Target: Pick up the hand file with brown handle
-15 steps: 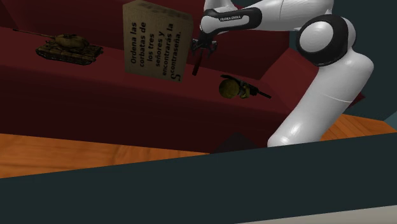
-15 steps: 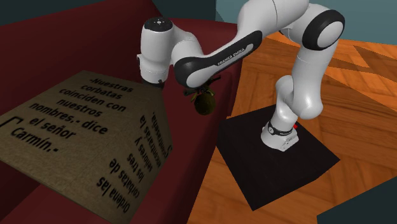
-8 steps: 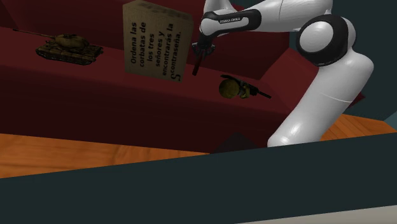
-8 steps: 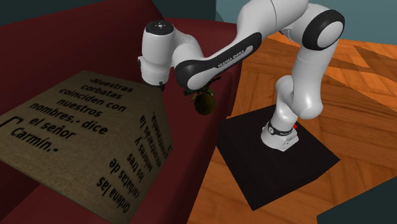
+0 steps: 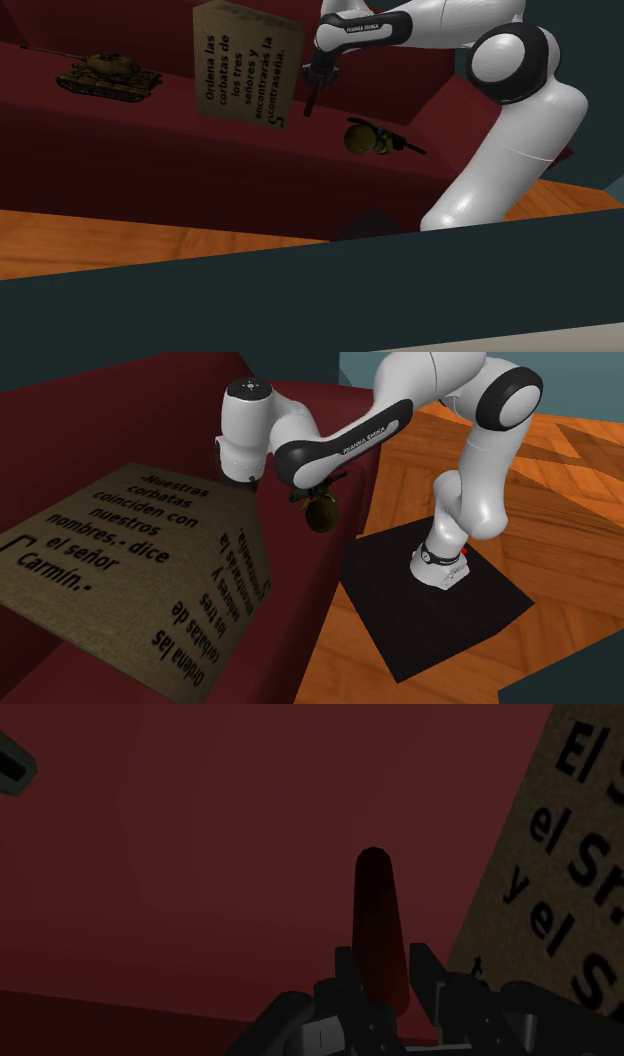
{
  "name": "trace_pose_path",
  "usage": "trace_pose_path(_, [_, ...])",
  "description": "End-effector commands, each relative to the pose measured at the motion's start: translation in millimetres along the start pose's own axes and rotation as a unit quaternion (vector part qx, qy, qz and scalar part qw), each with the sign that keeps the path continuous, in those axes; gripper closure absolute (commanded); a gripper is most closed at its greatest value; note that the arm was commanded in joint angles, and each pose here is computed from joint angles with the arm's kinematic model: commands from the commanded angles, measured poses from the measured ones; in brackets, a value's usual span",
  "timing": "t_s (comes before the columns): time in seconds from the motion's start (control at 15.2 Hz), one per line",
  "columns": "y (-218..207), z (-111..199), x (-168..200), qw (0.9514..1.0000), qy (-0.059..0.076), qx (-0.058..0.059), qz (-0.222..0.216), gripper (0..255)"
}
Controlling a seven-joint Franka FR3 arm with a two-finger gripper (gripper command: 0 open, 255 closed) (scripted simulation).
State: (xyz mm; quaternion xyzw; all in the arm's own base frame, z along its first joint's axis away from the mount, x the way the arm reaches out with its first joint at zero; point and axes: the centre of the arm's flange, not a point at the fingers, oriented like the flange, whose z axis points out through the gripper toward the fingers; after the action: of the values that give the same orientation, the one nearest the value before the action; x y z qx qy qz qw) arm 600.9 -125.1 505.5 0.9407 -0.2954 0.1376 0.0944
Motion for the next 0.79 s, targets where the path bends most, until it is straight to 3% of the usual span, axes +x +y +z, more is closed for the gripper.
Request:
trace_pose_path(0.0, [1.1,-9.8,3.7,1.0000,0.000,0.000,0.000,255])
trace_pose_path(0.73, [6.7,-64.7,22.0,1.0000,0.000,0.000,0.000,255])
